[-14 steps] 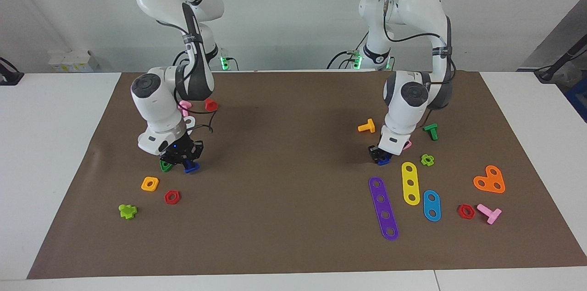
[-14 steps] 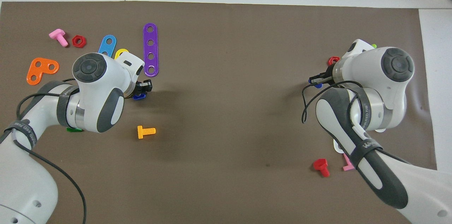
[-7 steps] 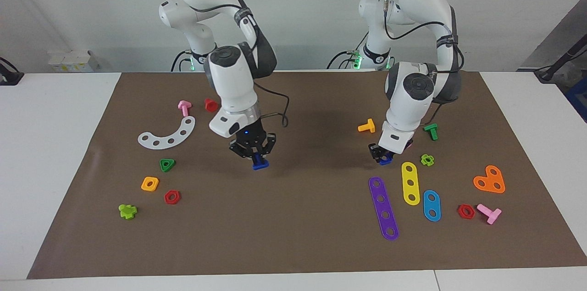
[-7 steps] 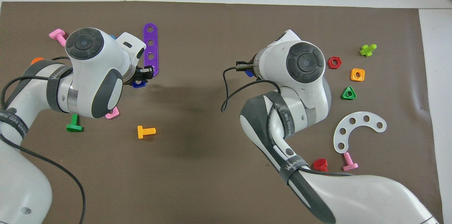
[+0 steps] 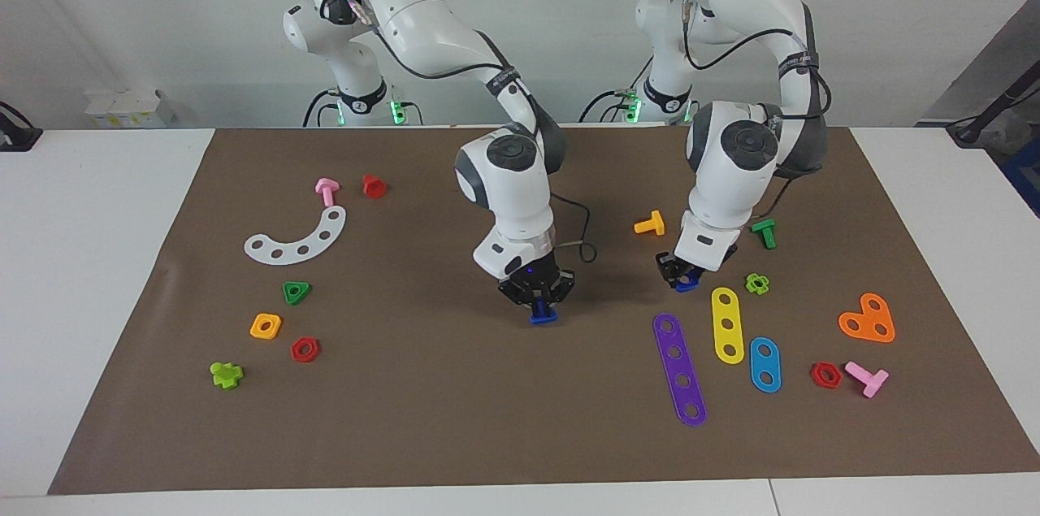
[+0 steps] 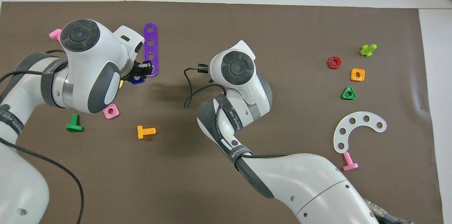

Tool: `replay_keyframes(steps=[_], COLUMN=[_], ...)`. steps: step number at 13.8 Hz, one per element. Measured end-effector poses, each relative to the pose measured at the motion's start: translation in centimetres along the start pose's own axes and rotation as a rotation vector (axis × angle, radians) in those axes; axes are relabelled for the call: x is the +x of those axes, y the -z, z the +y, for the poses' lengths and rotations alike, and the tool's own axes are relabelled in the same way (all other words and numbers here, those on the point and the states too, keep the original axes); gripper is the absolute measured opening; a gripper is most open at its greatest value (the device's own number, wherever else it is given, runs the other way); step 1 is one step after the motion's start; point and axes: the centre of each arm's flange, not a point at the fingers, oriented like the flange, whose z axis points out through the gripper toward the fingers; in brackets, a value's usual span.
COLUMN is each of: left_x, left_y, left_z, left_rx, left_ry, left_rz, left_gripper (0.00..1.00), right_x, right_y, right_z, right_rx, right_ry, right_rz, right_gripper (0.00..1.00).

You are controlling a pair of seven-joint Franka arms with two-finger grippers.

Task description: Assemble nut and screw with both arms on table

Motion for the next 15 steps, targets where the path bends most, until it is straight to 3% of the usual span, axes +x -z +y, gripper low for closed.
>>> replay_keyframes(steps=[7, 8, 13, 15], left_x=[0.7, 0.8, 0.5, 0.4], left_y=[2.6, 2.7, 3.1, 3.7], left_z=[3.3, 3.7, 6.2, 8.3], left_rx=[-0.106, -0.111, -0.143, -0.157], left_ry=[0.018, 0.016, 0.049, 0.071], left_rz=[0.016, 0.018, 0.013, 0.024], left_gripper=[0.46, 0.46, 0.46, 0.46], right_x=[-1.0, -1.1, 0.2, 2.2], right_y=[-1.4, -1.6, 0.5, 4.0], right_z=[0.6, 0.7, 1.4, 3.3], right_rx=[-0.023, -0.025, -0.020, -0.028], right_ry=[0.002, 0.001, -0.014, -0.040], right_rz=[-0.026, -0.029, -0.004, -0.001], right_gripper=[0.19, 0.24, 0.84, 1.00])
